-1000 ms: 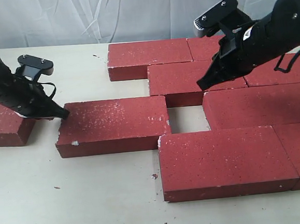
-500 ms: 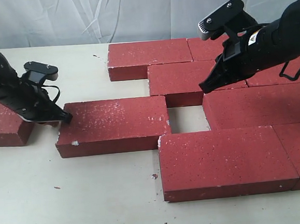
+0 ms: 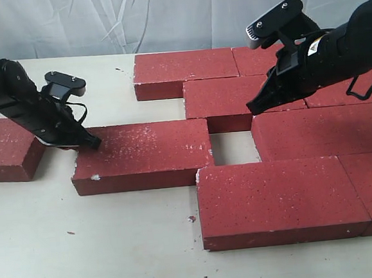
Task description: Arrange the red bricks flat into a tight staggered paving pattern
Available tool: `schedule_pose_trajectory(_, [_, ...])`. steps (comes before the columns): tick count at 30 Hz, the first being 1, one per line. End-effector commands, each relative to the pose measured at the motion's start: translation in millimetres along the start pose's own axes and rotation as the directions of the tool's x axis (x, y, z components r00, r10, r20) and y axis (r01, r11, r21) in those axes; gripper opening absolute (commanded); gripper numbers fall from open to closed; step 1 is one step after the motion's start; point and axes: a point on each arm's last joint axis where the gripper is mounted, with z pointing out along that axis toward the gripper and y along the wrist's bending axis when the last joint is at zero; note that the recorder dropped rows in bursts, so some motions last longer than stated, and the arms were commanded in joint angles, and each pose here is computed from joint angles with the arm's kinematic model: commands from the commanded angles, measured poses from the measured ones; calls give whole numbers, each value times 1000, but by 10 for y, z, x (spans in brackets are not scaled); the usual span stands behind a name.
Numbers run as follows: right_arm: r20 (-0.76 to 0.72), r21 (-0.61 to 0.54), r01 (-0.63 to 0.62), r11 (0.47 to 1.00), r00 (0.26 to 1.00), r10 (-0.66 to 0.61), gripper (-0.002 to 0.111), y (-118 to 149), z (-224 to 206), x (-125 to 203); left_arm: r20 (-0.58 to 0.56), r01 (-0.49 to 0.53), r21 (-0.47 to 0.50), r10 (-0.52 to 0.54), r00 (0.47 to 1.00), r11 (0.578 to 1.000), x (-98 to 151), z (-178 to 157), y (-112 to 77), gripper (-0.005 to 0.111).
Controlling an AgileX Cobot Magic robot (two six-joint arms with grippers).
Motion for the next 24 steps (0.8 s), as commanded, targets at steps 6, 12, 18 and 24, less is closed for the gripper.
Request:
schedule_pose_trajectory(6, [15,4,-23,1000,1000,23,-1,-15,-15,-4,-56,-7,43,9,998,999,40,263,-179,0])
schedule_pose_trajectory(12, [15,5,-21,1000,1000,21,-1,-15,-15,-3,-52,-42,59,45,998,997,-33,303,-309,0])
schedule_pose_trajectory(18, [14,5,-17,1000,1000,17,-1,-16,-15,-3,-34,-79,64,81,996,995,-76,314,-447,0])
schedule_pose_trajectory(24, [14,5,-17,1000,1000,17,-1,-16,-15,-3,-16,-77,65,78,997,995,-96,343,-514,0])
